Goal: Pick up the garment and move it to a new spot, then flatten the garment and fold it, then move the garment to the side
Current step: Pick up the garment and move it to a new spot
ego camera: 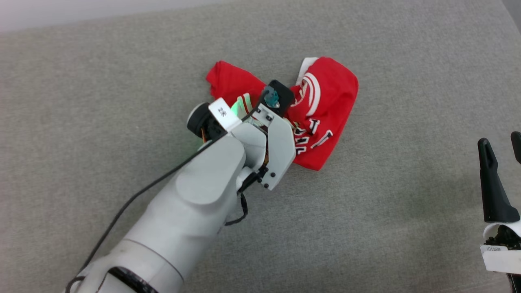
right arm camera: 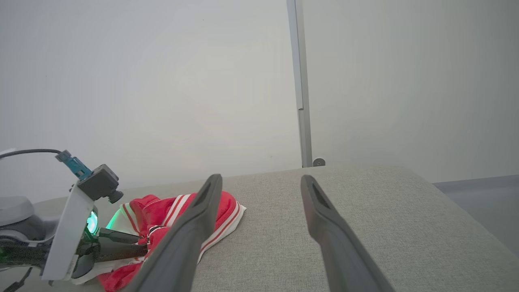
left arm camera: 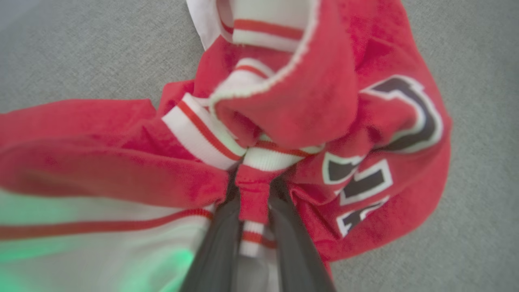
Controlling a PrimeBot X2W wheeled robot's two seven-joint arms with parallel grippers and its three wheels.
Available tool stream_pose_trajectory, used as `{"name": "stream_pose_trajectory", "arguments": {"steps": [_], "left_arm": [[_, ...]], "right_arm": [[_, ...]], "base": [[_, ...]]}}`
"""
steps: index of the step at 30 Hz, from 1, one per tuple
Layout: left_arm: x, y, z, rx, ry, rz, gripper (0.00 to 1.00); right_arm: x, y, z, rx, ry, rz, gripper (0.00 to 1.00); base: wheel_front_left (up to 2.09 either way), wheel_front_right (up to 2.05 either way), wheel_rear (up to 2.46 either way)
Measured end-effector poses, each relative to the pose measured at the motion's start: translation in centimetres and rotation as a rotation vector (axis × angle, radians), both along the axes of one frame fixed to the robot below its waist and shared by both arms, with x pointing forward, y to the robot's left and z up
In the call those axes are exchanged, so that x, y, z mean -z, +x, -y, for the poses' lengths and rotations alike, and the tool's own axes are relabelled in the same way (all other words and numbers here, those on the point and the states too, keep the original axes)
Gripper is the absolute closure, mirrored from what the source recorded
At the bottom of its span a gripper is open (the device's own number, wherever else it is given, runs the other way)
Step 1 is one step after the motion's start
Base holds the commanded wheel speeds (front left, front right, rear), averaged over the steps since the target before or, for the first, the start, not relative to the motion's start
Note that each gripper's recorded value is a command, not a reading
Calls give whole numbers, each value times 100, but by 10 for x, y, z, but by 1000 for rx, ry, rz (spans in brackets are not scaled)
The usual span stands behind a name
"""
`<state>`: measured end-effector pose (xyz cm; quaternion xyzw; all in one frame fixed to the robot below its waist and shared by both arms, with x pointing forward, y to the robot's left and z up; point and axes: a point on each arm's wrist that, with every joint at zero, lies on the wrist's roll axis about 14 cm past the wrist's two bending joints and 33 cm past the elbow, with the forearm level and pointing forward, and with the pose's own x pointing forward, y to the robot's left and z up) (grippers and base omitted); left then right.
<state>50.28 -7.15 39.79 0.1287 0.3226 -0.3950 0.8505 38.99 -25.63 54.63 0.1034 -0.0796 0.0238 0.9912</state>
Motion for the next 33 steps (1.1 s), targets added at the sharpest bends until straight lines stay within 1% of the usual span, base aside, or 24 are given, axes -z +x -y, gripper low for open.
{"name": "stream_pose_trajectory", "arguments": {"steps": [6, 7, 8, 9, 18, 19, 24, 28, 31, 33], "left_arm": [[7, 3, 7, 6, -16, -16, 100], [6, 3, 7, 4, -22, -18, 82], [5, 2, 6, 1, -26, -19, 53], [4, 2, 6, -1, -32, -16, 0], [-25, -4, -1, -71, -169, 33, 0], [-25, -4, -1, -71, -169, 33, 0], [-48, -7, -10, -130, -275, 92, 0], [-64, -15, -21, -220, -411, 118, 0], [-68, -25, -38, -296, -491, 135, 0], [-65, -34, -55, -360, -525, 143, 0]], "right_arm": [[5, -1, 6, 19, -3, -19, 0], [6, -1, 6, 20, -3, -21, 0], [6, -1, 5, 18, -2, -20, 0], [5, -1, 4, 15, -2, -18, 0], [-1, -8, -6, -17, -20, 1, 0], [-1, -8, -6, -17, -20, 1, 0], [0, -16, -14, -40, -41, -1, 0], [8, -26, -21, -64, -59, -28, 0], [18, -36, -22, -70, -69, -62, 0], [23, -42, -22, -69, -75, -78, 0]], "base": [[0, 0, 0], [0, 0, 0], [0, 0, 0], [0, 0, 0], [0, 0, 0], [0, 0, 0], [0, 0, 0], [0, 0, 0], [0, 0, 0], [0, 0, 0]]}}
